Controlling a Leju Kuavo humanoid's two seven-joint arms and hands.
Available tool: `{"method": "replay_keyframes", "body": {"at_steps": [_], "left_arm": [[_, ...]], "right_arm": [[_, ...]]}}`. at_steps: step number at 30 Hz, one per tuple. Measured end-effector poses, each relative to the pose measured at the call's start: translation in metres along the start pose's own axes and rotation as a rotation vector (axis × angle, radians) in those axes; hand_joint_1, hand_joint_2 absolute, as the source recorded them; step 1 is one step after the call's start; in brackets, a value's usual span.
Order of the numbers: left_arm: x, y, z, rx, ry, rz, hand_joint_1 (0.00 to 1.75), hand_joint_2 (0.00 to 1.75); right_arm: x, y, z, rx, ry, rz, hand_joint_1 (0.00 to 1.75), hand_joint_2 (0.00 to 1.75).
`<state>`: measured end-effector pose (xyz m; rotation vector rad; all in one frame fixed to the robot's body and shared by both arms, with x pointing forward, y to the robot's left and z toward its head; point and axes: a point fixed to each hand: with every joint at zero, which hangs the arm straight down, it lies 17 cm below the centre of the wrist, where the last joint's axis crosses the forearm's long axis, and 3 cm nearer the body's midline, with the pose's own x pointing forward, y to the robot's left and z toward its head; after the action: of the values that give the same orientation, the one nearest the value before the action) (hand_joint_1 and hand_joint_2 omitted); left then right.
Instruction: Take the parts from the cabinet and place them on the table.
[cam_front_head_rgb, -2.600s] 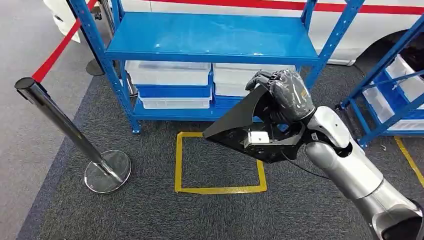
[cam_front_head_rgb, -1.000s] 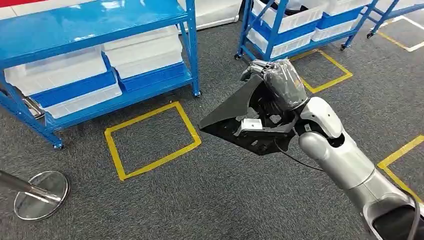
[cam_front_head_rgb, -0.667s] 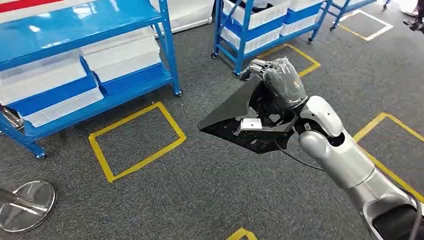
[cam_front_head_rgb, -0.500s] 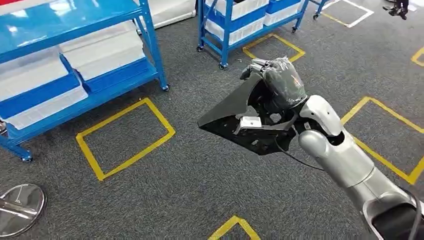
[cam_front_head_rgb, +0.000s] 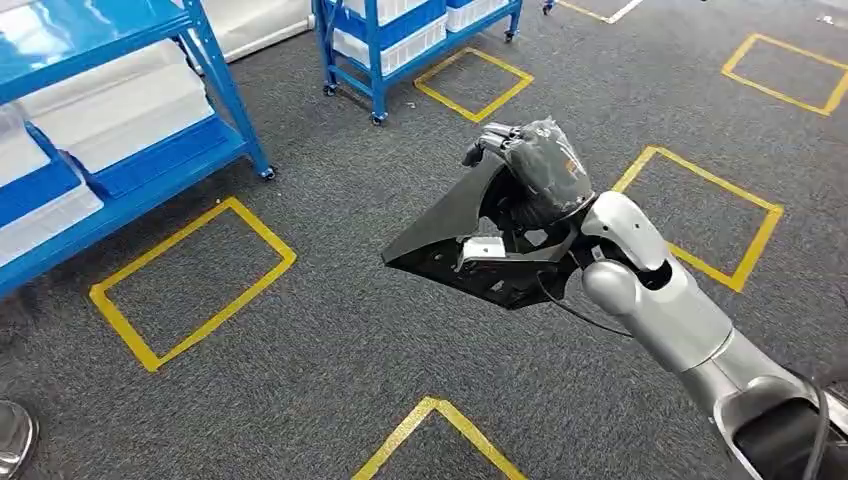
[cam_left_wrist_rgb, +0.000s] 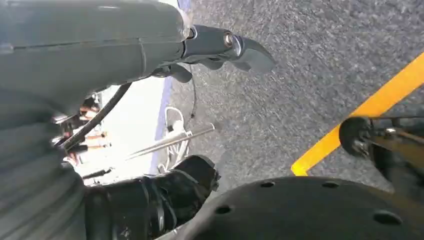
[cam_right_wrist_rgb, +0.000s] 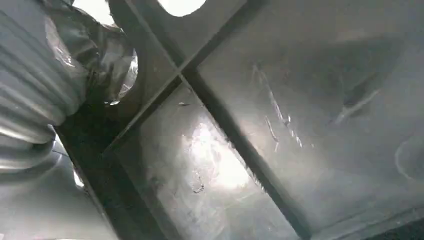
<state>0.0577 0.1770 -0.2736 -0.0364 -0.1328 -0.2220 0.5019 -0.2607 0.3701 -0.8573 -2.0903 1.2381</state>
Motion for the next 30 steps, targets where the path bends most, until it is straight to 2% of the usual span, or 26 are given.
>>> {"method": "replay_keyframes", "body": {"at_steps": [30], "left_arm": [[-0.007, -0.004, 0.0, -0.007, 0.006, 0.002, 0.0, 1.75]], "right_arm": [[0.001, 0.011, 0.001, 0.022, -0.001, -0.004, 1.75, 1.75]]}}
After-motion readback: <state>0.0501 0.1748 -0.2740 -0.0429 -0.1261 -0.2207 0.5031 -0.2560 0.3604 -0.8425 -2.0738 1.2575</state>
